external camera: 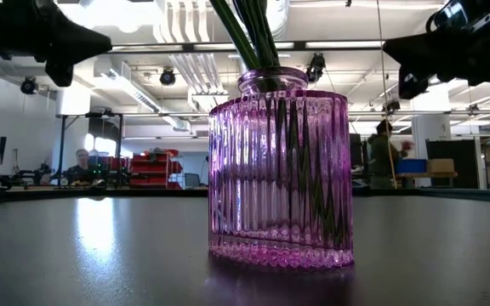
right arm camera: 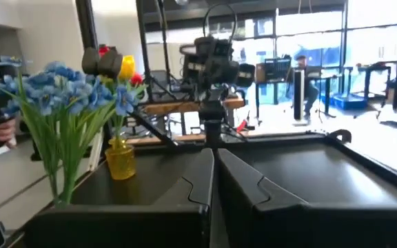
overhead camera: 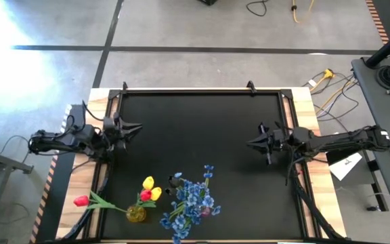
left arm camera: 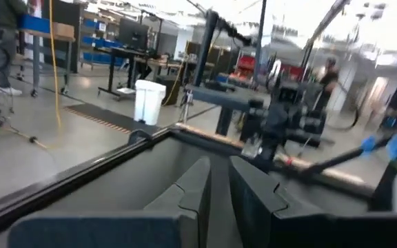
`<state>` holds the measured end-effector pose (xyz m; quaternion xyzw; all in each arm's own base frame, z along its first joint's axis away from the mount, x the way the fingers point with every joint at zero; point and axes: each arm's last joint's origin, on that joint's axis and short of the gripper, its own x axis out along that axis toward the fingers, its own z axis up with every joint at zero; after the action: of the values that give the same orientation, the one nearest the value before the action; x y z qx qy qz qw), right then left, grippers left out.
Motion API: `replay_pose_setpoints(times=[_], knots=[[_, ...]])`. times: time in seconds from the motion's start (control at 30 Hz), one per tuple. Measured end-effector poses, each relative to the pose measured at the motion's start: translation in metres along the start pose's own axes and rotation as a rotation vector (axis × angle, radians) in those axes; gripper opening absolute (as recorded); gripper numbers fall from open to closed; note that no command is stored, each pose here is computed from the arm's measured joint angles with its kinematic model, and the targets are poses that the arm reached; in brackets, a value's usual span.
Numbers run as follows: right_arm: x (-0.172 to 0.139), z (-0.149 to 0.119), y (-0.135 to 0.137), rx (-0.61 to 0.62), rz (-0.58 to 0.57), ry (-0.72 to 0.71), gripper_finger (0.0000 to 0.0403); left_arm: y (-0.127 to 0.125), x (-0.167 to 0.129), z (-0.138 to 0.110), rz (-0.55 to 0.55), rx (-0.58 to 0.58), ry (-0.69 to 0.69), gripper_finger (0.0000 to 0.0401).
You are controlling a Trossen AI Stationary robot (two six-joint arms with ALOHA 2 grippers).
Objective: Sort flowers into vase by color
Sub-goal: Return to Home Position
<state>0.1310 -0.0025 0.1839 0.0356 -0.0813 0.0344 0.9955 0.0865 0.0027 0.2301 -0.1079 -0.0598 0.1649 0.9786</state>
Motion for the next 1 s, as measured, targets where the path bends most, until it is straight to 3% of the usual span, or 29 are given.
replay_pose_setpoints(times=[0.27, 0.43, 0.67, 1.0], knots=[[-0.005, 0.004, 0.001, -0.113, 0.0, -0.023, 0.0013, -0.001, 0.004, -0.022, -0.074, 0.105, 0.081, 0.0039], [-0.004, -0.005, 0.0, -0.056, -0.004, 0.066, 0.0013, 0.003, 0.005, -0.045, -0.072, 0.126, 0.116, 0.0039], [-0.005, -0.011, 0.0, -0.011, -0.01, 0.129, 0.0013, 0.001, 0.004, -0.064, -0.289, 0.172, 0.106, 0.0039], [-0.005, -0.012, 0.0, -0.009, -0.011, 0.139, 0.0013, 0.001, 0.005, -0.065, -0.275, 0.242, 0.137, 0.0039]])
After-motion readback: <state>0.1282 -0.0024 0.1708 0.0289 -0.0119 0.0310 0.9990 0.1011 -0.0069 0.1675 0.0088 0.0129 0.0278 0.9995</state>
